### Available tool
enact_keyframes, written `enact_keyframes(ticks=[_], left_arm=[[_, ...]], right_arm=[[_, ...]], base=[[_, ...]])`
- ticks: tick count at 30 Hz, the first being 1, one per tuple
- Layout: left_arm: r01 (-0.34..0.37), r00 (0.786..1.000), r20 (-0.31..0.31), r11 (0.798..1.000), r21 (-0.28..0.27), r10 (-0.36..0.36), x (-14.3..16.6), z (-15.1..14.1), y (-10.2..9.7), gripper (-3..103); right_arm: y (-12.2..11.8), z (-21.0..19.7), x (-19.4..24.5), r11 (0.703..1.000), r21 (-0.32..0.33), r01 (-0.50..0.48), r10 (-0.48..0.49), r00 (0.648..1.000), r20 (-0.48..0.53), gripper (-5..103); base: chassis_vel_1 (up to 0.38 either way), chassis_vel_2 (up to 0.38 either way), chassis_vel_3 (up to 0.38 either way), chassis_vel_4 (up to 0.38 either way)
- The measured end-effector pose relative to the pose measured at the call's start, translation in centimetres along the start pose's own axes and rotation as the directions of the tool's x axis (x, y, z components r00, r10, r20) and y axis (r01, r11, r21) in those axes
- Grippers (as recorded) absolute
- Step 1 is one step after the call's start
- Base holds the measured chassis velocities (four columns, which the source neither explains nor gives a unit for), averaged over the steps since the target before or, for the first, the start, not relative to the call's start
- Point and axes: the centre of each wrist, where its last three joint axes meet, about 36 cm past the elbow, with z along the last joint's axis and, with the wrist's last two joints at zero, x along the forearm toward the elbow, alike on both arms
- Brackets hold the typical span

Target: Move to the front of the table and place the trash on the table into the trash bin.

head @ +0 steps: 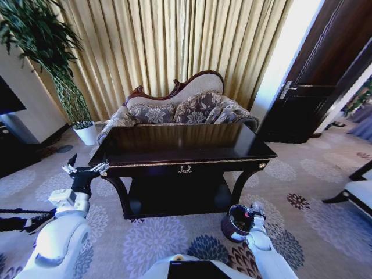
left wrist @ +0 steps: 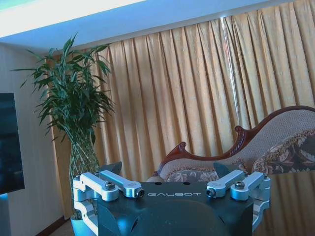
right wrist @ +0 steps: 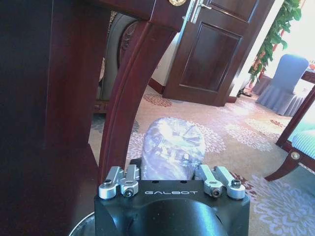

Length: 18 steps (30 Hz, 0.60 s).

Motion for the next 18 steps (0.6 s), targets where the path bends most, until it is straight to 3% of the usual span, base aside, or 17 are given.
enact_keyframes(ticks=[2,3,5,6,8,9,10,11,13,14,18], left_arm=[[0.0,1.0,0.001,1.0,0.0,0.0,0.02,-0.01,-0.01,100],[-0.001,1.0,0.002,1.0,-0.001,0.001,0.09,-0.07,-0.04,100],[-0.002,1.0,0.003,1.0,-0.001,0.002,0.16,-0.12,-0.07,100],[-0.002,1.0,0.004,1.0,-0.001,0.002,0.2,-0.14,-0.07,100],[-0.002,1.0,0.004,1.0,-0.002,0.002,0.24,-0.16,-0.06,100],[-0.001,1.0,0.005,1.0,-0.002,0.001,0.26,-0.18,-0.04,100],[-0.001,1.0,0.007,1.0,-0.003,0.001,0.27,-0.2,-0.03,100],[-0.001,1.0,0.008,1.0,-0.003,0.001,0.28,-0.21,-0.02,100],[-0.001,1.0,0.01,1.0,-0.005,0.001,0.3,-0.24,0.01,100],[-0.002,1.0,0.012,1.0,-0.006,0.002,0.31,-0.26,0.03,100],[-0.004,1.0,0.015,1.0,-0.009,0.004,0.28,-0.34,0.05,100]], right_arm=[[0.0,-0.01,-0.01,1.0,-0.002,-0.003,0.003,1.0,0.001,45],[-0.02,-0.03,-0.02,1.0,-0.004,-0.005,0.005,1.0,0.002,56],[-0.04,-0.12,-0.03,1.0,-0.007,-0.008,0.008,1.0,0.005,56],[-0.05,-0.21,-0.01,1.0,-0.008,-0.009,0.009,1.0,0.008,66],[-0.06,-0.29,0.02,1.0,-0.01,-0.009,0.009,1.0,0.01,66],[-0.09,-0.37,0.05,1.0,-0.011,-0.01,0.01,1.0,0.013,78],[-0.12,-0.48,0.07,1.0,-0.014,-0.011,0.011,1.0,0.016,78],[-0.14,-0.58,0.09,1.0,-0.017,-0.011,0.012,1.0,0.018,88],[-0.16,-0.68,0.15,1.0,-0.019,-0.011,0.012,1.0,0.021,88],[-0.16,-0.75,0.21,1.0,-0.02,-0.011,0.011,1.0,0.023,97],[-0.14,-0.92,0.32,1.0,-0.022,-0.009,0.009,1.0,0.028,100]], base=[[0.0,0.0,0.0,0.0],[0.0,0.0,0.0,0.0],[0.0,0.0,0.0,0.0],[0.0,0.0,0.0,0.0],[0.0,0.0,0.0,0.0],[0.0,0.0,0.0,0.0],[0.0,0.0,0.0,0.0],[0.0,0.0,0.0,0.0],[0.0,0.0,0.0,0.0],[0.0,0.0,0.0,0.0],[0.0,0.0,0.0,0.0]])
